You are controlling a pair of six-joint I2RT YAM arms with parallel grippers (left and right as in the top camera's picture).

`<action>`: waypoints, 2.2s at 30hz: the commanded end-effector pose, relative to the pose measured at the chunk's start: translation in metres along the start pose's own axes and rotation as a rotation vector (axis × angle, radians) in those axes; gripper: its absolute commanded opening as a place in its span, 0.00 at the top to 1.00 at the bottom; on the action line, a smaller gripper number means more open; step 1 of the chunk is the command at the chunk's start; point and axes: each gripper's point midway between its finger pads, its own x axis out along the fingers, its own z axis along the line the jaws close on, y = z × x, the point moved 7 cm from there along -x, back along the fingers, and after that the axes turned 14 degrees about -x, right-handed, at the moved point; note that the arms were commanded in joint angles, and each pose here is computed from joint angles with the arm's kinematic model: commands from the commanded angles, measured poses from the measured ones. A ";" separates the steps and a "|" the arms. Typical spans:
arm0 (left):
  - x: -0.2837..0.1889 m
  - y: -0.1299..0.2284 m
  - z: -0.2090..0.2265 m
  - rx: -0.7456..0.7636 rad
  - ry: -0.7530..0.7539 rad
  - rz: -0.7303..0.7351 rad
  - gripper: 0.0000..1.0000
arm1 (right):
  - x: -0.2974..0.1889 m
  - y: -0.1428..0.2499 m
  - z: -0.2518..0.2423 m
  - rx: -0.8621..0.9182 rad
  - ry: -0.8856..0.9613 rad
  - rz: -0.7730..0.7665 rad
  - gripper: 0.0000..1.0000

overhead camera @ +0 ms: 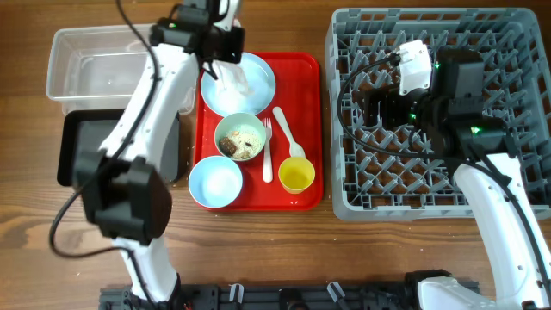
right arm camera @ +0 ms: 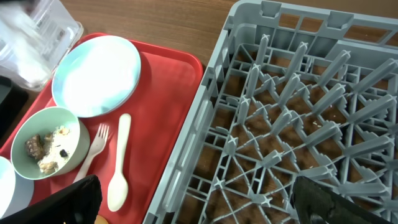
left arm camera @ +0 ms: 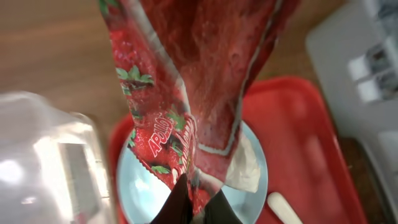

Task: Sort waste into correct bins and load items into the dishwasher rack
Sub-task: 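Move the wrapper and tissue left and drop into the clear bin, then grasp the light-green bowl of rice with the left gripper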

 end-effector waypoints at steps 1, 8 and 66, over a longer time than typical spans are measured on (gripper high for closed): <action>-0.035 -0.023 0.034 -0.060 -0.113 -0.112 0.96 | 0.000 -0.006 0.001 0.005 -0.020 -0.016 0.00; -0.047 -0.047 0.165 -0.188 -0.273 -0.214 0.96 | 0.000 -0.006 0.001 0.006 -0.020 -0.016 0.00; 0.065 0.204 -0.044 -0.037 -0.159 0.507 0.85 | 0.000 -0.003 0.002 0.088 -0.025 -0.001 0.00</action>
